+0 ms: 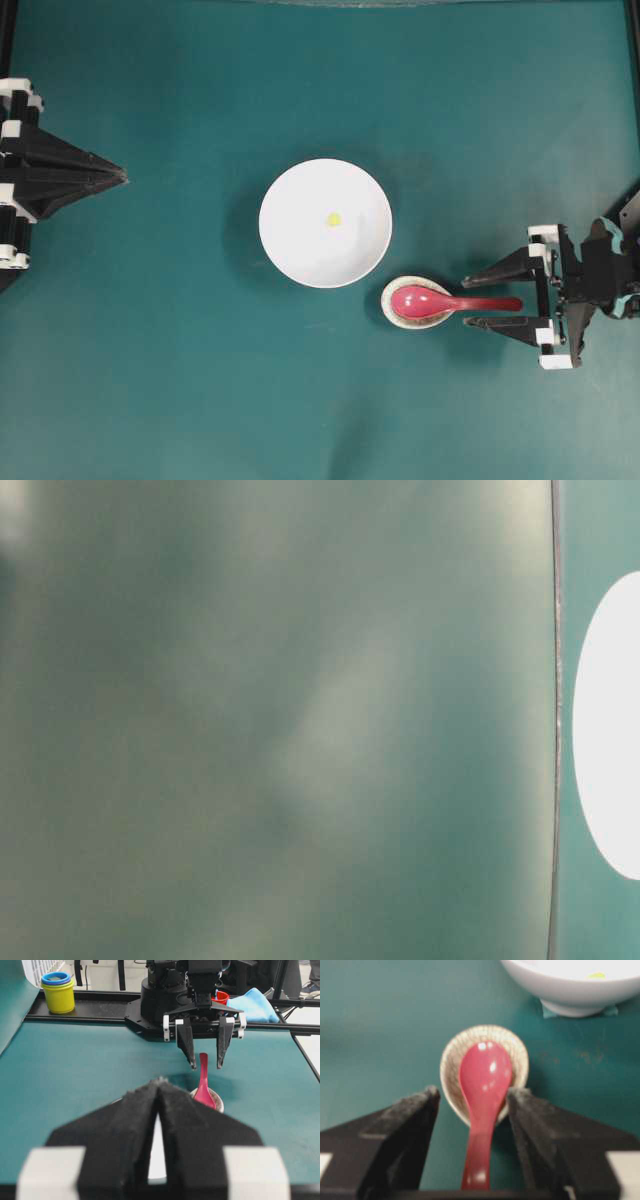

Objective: Scoop the yellow hexagonal prism block from the bowl with a spoon using the right arm.
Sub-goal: 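Move the right gripper to the pink spoon handle and close on it, then lift the pink spoon with the right gripper toward the white bowl, then lower the spoon tip into the bowl beside the yellow block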

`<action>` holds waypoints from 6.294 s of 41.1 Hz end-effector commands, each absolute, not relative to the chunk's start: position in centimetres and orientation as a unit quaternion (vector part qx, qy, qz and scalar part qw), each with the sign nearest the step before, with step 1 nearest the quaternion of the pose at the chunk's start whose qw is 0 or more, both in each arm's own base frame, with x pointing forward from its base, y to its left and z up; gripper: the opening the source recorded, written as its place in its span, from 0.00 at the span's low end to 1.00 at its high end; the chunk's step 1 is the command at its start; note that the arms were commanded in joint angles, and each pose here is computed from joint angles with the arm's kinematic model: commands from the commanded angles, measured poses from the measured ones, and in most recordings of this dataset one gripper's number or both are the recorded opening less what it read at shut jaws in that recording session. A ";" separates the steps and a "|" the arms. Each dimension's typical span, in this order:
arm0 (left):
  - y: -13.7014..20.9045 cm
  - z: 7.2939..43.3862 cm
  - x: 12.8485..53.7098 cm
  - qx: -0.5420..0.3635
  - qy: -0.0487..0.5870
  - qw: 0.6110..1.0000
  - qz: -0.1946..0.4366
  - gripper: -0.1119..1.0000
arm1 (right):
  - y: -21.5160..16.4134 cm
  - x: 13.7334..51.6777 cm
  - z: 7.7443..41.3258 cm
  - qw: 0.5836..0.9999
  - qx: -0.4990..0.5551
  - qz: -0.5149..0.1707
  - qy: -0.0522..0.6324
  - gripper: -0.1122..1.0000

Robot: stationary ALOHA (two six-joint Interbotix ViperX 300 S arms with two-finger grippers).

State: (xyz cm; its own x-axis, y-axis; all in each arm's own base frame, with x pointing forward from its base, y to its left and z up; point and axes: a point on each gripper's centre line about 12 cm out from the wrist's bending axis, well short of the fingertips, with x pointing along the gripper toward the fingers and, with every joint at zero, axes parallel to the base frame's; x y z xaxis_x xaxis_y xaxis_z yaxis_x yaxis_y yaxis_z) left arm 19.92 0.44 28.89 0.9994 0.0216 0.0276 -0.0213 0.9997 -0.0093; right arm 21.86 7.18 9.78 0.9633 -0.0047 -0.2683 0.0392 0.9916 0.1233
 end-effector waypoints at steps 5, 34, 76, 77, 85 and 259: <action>0.5 29.9 20.2 -0.004 -0.025 1.000 0.011 0.13 | 7.3 22.0 9.4 0.988 0.059 -0.012 0.139 0.65; 0.5 29.8 20.2 -0.004 -0.021 1.000 0.011 0.13 | 7.4 21.7 7.9 0.982 0.049 -0.012 0.184 0.64; 0.5 29.8 20.2 -0.004 -0.021 1.000 0.011 0.13 | 7.5 21.8 8.0 0.983 0.042 -0.008 0.181 0.52; 0.5 29.8 20.2 -0.004 -0.022 1.000 0.011 0.13 | 7.5 21.8 8.0 0.983 0.043 -0.009 0.180 0.52; 0.5 29.8 20.2 -0.004 -0.022 1.000 0.011 0.13 | 7.5 21.8 8.1 0.983 0.042 -0.008 0.179 0.51; 0.5 29.9 20.2 0.001 -0.022 1.000 0.011 0.13 | -4.9 35.5 21.6 0.858 0.169 -0.015 0.486 0.32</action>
